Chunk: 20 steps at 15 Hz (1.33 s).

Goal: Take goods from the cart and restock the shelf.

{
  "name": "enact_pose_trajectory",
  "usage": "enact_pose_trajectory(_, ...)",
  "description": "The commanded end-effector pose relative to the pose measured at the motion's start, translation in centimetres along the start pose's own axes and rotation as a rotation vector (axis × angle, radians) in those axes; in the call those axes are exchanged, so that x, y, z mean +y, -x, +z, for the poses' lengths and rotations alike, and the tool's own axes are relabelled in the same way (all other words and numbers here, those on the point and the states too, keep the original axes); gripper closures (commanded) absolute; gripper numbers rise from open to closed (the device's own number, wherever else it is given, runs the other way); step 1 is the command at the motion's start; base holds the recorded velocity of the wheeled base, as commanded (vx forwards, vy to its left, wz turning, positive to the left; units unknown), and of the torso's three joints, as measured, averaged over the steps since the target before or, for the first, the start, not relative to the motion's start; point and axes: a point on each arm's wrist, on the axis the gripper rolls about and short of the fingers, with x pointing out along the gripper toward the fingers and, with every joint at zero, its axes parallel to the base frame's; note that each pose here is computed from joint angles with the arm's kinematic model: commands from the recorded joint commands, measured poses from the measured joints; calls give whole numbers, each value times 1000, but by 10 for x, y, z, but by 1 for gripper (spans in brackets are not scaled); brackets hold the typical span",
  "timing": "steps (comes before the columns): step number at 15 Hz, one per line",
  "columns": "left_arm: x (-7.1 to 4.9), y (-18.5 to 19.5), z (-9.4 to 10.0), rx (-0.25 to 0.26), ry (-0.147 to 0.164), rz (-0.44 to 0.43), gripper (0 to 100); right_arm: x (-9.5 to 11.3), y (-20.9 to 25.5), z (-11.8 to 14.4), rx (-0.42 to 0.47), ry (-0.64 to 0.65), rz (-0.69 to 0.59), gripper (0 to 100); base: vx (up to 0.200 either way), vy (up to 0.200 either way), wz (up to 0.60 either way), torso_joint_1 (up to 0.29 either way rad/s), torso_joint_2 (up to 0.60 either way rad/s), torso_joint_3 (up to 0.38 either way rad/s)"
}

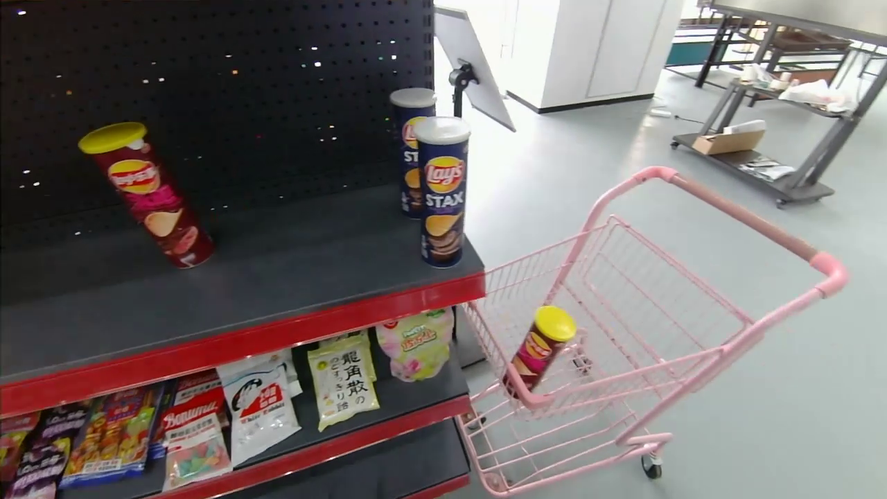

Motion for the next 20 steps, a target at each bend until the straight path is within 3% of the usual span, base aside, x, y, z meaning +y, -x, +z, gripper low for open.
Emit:
enact_pose_trajectory(1,0,0,0,1,0,3,0,0,0,0,1,0,1,0,0,0,-600,-2,-2,-2)
enact_pose_trajectory(7,0,0,0,1,0,1,0,0,0,0,1,-3,1,0,0,0,0,-7,13,8)
enact_pose_trajectory(20,0,0,0,1,1,3,0,0,0,0,1,0,1,0,0,0,0,-145,402,248)
